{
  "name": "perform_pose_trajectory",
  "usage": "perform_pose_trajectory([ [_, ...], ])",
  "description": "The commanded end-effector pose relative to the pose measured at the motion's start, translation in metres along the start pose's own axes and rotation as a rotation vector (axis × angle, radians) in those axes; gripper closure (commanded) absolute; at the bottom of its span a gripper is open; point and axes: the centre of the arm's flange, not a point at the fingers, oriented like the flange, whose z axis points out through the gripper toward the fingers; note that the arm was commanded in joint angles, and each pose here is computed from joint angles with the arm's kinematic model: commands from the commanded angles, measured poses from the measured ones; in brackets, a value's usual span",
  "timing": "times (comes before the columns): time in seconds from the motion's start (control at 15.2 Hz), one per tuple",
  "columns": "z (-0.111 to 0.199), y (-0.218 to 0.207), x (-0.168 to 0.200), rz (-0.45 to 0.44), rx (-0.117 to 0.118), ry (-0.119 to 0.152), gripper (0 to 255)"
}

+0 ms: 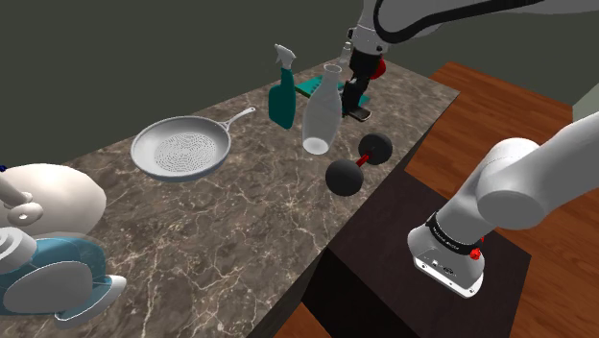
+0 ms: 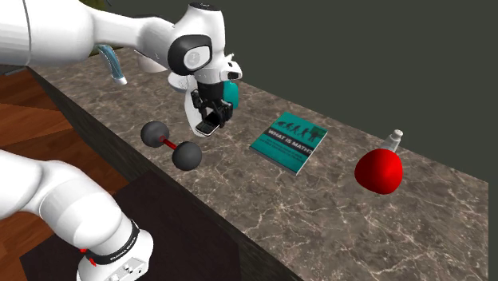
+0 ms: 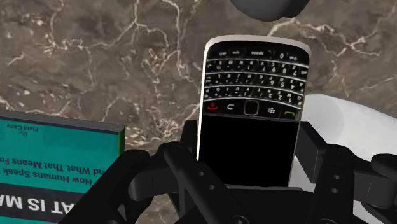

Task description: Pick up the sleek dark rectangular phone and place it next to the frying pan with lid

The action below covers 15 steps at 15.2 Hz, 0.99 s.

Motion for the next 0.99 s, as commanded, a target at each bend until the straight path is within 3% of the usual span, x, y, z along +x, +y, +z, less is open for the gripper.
perform_pose_trajectory([
  [0.0,0.000,-0.025,0.008,0.001,0.000,-0.001,255],
  [0.92,0.009,-0.200,0.069,0.001,0.000,-0.001,255],
])
